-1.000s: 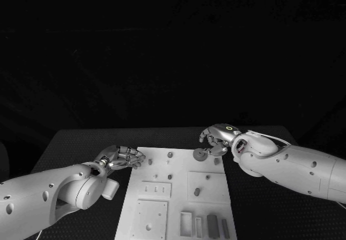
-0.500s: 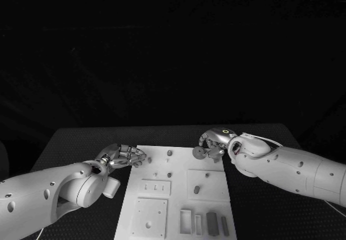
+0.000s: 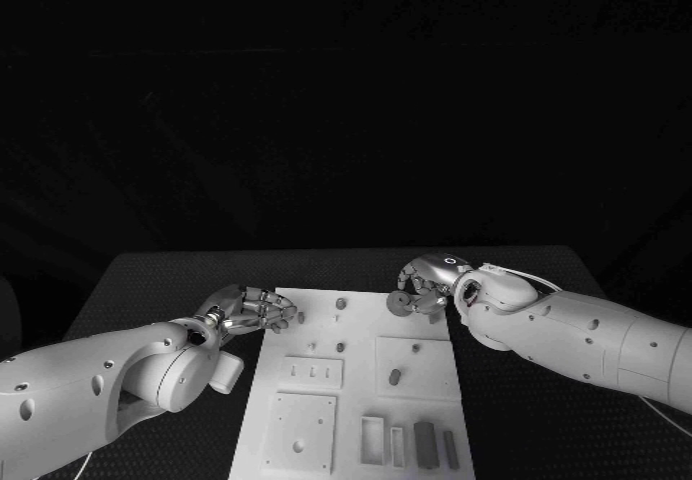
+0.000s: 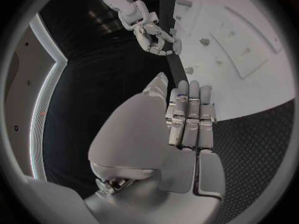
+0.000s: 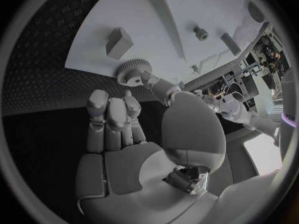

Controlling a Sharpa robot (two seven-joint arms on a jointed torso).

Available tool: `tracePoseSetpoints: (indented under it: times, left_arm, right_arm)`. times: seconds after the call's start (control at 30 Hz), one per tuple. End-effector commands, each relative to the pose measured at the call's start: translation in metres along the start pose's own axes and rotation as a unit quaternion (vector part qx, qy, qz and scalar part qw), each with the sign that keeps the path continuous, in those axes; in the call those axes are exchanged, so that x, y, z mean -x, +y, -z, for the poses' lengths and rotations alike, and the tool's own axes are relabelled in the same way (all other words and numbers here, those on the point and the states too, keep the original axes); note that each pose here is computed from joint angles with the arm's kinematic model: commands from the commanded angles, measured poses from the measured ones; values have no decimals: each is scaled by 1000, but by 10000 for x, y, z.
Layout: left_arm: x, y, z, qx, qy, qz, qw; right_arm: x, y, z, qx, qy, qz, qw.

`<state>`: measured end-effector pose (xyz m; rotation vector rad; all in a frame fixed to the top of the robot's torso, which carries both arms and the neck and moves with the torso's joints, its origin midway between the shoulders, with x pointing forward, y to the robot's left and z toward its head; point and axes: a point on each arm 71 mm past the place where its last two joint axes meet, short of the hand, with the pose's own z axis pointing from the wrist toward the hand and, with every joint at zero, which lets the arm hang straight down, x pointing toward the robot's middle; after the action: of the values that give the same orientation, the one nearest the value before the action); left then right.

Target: Assemble the parts on the task board

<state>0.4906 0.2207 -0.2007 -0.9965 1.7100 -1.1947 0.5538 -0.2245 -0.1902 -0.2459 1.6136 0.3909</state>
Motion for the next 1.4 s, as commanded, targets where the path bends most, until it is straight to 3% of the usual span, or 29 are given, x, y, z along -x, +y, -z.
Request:
tracePoseSetpoints:
  times: [0.03, 0.93, 1.4]
  left_arm:
    - [-29, -17, 4, -6, 10, 0, 1000]
    - [-36, -19, 10, -6, 11, 0, 1000]
    - [-36, -17, 15, -4, 11, 0, 1000]
  right_arm:
    - [-23, -1, -10, 4, 12, -2, 1000]
    - [-161, 18, -43, 3, 48, -8, 999]
    - [-270, -2, -44, -3, 84, -5, 996]
